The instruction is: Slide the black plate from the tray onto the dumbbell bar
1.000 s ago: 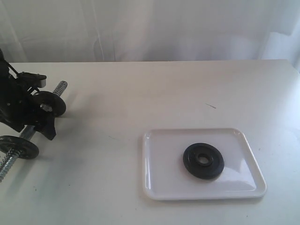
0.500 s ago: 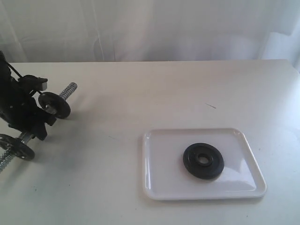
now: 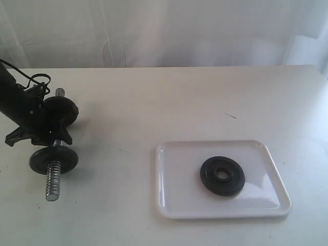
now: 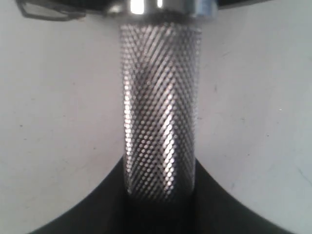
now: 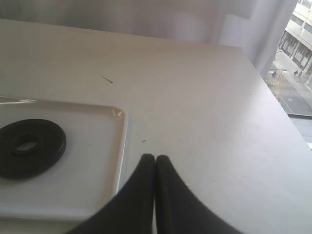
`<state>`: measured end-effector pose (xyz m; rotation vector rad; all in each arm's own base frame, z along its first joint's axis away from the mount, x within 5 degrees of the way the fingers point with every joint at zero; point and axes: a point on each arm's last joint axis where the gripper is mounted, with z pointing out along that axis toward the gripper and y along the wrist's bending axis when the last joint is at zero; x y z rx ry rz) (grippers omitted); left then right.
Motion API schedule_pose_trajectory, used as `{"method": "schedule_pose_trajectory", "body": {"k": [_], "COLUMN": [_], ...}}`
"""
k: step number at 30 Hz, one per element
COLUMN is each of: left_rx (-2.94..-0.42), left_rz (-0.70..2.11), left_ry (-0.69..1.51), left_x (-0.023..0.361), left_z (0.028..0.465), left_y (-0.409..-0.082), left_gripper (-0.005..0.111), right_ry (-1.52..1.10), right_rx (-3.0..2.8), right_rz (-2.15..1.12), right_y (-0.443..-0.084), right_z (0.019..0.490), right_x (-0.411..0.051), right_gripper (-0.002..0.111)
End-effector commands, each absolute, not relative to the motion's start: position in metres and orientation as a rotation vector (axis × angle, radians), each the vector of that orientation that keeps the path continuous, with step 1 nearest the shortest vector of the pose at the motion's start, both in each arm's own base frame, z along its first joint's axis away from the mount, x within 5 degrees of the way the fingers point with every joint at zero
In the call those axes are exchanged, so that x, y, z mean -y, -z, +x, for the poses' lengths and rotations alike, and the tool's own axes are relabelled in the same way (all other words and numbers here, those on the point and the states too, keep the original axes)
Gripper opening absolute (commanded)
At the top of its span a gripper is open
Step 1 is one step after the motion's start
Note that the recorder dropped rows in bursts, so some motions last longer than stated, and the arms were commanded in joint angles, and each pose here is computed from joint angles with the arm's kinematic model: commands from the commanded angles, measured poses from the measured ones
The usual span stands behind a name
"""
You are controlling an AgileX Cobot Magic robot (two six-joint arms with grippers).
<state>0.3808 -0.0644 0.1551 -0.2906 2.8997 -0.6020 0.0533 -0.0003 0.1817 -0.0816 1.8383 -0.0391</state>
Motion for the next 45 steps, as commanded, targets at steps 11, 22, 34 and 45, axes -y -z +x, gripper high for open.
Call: {"method": "schedule_pose_trajectory", "body": {"k": [11, 22, 34, 45], "left_rx": [-2.848, -2.852, -2.801, -2.596], "left_rz": [-0.366, -0.24, 0.245, 1.005], "left_ry": [0.62, 0.605, 0.479, 0.337], "left_x": [0.068, 0.068, 0.064, 0.063], "left_z": [0.377, 0.376, 0.368, 0.362], "left_y": [-0.152, -0.153, -0.221, -0.299], "left_gripper": [0.0, 0.105, 0.105, 0.105], "right_ry": [0.045, 0.045, 0.045, 0.046], "right_rx": [-1.832, -1.832, -1.832, -1.83], "right_rz": [-0.083, -0.083, -0.083, -0.084], "right_y": [-0.182, -0.182, -0.182, -0.182], "right_z": [0.053, 0.053, 0.053, 0.053], "right_x": [0.001, 0.001, 0.001, 0.001], "right_gripper": [0.0, 0.0, 0.0, 0.0]}}
